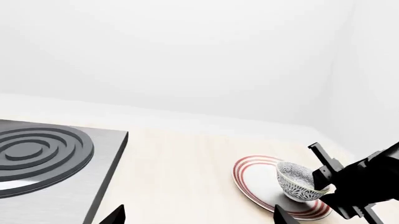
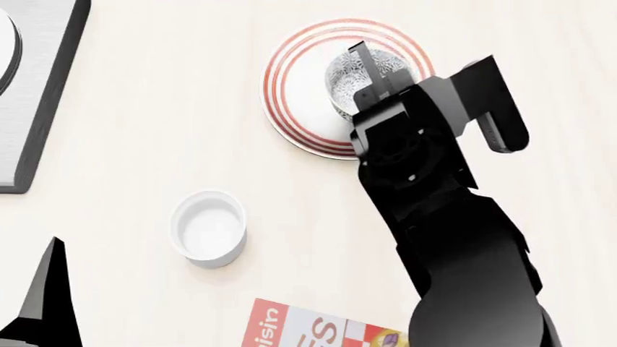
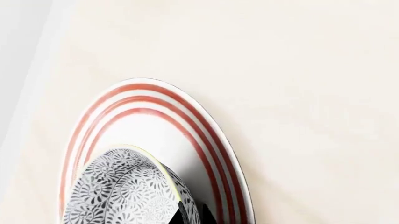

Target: Pick the akita bowl on the cookies box and place it on the plate.

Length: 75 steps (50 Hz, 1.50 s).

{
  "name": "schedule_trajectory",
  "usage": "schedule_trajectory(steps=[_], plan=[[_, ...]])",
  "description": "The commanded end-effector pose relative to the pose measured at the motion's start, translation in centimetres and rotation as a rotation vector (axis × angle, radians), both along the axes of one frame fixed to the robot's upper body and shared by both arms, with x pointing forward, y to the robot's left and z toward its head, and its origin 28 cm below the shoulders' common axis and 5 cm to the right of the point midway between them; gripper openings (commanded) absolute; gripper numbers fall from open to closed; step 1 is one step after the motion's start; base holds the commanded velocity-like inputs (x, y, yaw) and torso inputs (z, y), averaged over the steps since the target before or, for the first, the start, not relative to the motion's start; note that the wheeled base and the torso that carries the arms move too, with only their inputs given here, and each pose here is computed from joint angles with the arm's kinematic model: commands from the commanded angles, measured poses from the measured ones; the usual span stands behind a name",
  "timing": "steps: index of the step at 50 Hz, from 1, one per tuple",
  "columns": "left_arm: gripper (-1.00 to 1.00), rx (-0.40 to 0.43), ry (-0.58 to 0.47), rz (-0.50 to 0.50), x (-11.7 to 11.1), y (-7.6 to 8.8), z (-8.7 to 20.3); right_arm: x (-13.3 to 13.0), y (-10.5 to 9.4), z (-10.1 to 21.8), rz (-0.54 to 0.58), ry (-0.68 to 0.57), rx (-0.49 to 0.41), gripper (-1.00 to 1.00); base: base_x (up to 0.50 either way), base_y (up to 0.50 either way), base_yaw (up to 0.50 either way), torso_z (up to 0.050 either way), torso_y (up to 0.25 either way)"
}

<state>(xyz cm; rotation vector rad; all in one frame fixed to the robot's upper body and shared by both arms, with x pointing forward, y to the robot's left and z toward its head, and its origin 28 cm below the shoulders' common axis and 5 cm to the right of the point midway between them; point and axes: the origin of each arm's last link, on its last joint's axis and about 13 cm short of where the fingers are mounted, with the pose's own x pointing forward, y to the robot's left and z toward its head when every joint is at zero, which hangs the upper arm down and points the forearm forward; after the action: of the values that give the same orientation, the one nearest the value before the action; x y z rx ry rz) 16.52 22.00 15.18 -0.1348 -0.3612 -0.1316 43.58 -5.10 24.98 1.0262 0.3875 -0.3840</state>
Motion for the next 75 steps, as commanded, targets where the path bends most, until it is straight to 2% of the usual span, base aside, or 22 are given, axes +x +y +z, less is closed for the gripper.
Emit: schedule_trajectory(steps=[1, 5, 6, 34, 75], plan=[[1.0, 0.0, 0.0, 0.0, 0.0, 0.0, 0.0, 0.0, 0.0, 0.0, 0.014, -0.022, -0.013, -1.0, 0.0, 0.0, 0.0, 0.0, 0.0], [1.0, -0.001, 0.0, 0.0, 0.0, 0.0, 0.0, 0.0, 0.0, 0.2, 0.032, -0.044, -0.01, -1.0, 0.0, 0.0, 0.0, 0.0, 0.0], [1.0, -0.001, 0.0, 0.0, 0.0, 0.0, 0.0, 0.0, 0.1, 0.3, 0.039, -0.049, -0.015, 1.0, 0.0, 0.0, 0.0, 0.0, 0.0], [1.0, -0.004, 0.002, -0.005, 0.0, 0.0, -0.1, 0.0, 0.1, 1.1, 0.06, -0.077, -0.035, 1.0, 0.0, 0.0, 0.0, 0.0, 0.0], [1.0, -0.012, -0.026, -0.024, -1.0, -0.3, 0.9, 0.0, -0.9, 5.4, 0.06, -0.181, -0.166, 1.0, 0.0, 0.0, 0.0, 0.0, 0.0]])
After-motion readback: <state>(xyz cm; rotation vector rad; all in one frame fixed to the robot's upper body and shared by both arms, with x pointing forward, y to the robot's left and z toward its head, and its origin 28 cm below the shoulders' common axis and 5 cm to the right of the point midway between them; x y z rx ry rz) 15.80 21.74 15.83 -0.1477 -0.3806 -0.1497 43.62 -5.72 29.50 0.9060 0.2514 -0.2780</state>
